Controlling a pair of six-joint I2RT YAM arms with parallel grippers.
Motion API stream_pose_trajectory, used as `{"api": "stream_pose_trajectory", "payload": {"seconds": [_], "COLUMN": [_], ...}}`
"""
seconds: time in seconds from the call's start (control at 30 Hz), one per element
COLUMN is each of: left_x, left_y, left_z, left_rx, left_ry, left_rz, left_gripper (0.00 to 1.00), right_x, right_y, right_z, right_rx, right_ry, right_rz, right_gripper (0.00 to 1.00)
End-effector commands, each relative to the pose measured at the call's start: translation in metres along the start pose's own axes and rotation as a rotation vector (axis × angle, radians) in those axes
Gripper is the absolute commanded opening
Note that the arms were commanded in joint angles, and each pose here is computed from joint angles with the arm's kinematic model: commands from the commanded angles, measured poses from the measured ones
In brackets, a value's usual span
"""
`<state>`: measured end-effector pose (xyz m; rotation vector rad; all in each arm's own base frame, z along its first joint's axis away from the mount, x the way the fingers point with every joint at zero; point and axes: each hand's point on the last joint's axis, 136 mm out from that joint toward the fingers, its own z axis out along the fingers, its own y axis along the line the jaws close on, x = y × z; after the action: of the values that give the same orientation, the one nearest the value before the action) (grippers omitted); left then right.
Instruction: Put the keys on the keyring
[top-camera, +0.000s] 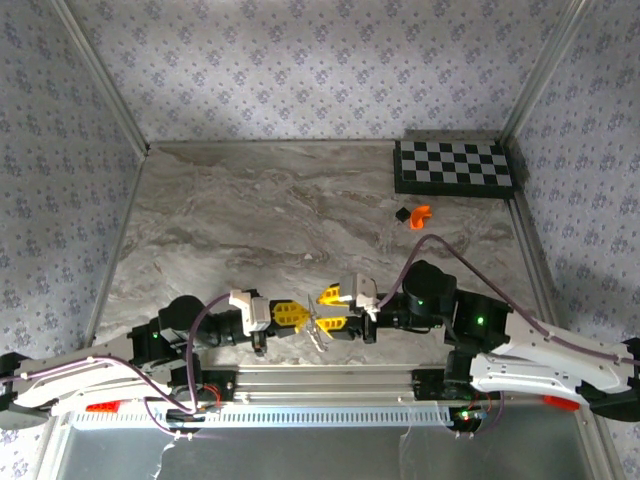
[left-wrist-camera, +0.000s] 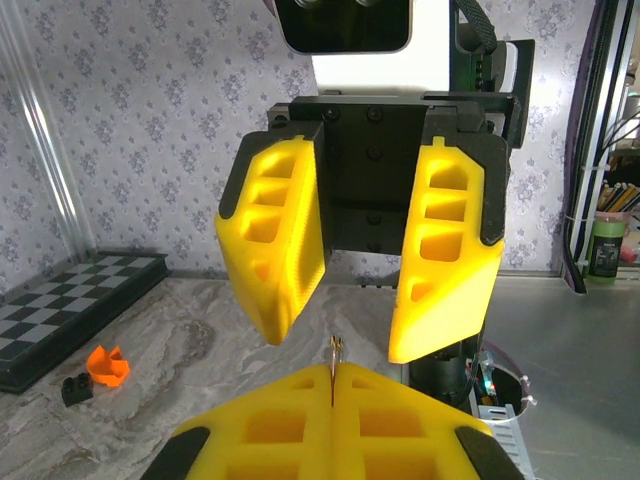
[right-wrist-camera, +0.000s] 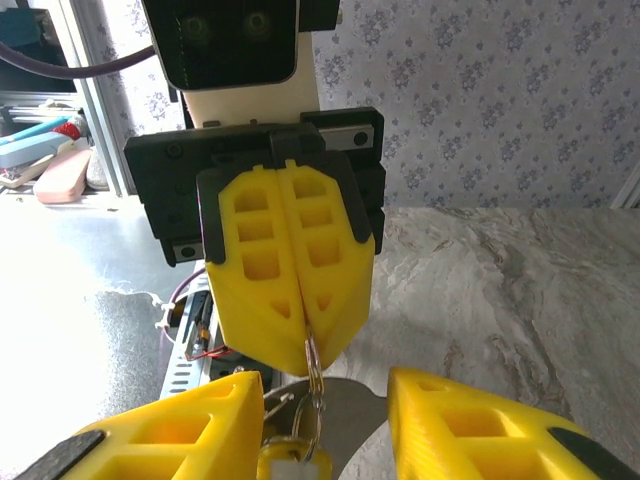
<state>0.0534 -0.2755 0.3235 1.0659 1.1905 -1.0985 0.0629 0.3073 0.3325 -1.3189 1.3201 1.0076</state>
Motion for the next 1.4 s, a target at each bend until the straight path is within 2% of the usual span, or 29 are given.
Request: {"api": "stream_pose_trajectory", "payload": {"seconds": [0.0, 0.37, 0.63, 0.9, 1.0, 1.07, 1.23, 1.3, 1.37], "left_x": [-0.021, -0.022, -0.021, -0.019, -0.020, -0.021, -0.012, -0.007, -0.003], "left_y": [-0.003, -0.004, -0.004, -0.003, -0.004, -0.004, -0.002, 0.002, 0.006], "left_z": [-0.002, -0.001, 0.000, 0.002, 0.002, 0.002, 0.002, 0.000, -0.004], "left_rx": [0.018, 0.027, 0.026, 0.025, 0.028, 0.030, 0.017, -0.010, -0.034], "left_ry": [-0.076, -0.086, -0.079, -0.064, -0.067, -0.070, -0.019, 0.029, 0.082], "left_rz": [-0.010, -0.018, -0.024, -0.024, -0.028, -0.030, -0.030, -0.019, -0.005], "left_gripper": [0.00, 0.00, 0.00, 0.00, 0.00, 0.00, 0.00, 0.09, 0.21], "right_x": [-0.003, 0.006, 0.004, 0.002, 0.001, -0.001, -0.002, 0.000, 0.003], "right_y": [-0.001, 0.002, 0.002, 0.006, 0.007, 0.009, 0.015, 0.012, 0.007], "right_z": [0.003, 0.006, 0.007, 0.007, 0.006, 0.005, 0.000, -0.003, -0.005], "right_rx": [0.008, -0.013, -0.012, -0.038, -0.040, -0.052, -0.081, -0.070, -0.044], "right_ry": [-0.017, -0.001, -0.004, -0.020, -0.028, -0.037, -0.049, -0.021, 0.017], "right_rz": [-0.014, -0.002, -0.011, -0.016, -0.018, -0.020, -0.027, -0.031, -0.050], "right_gripper": [0.36, 0.26, 0.13, 0.11, 0.07, 0.01, 0.00, 0.00, 0.00]}}
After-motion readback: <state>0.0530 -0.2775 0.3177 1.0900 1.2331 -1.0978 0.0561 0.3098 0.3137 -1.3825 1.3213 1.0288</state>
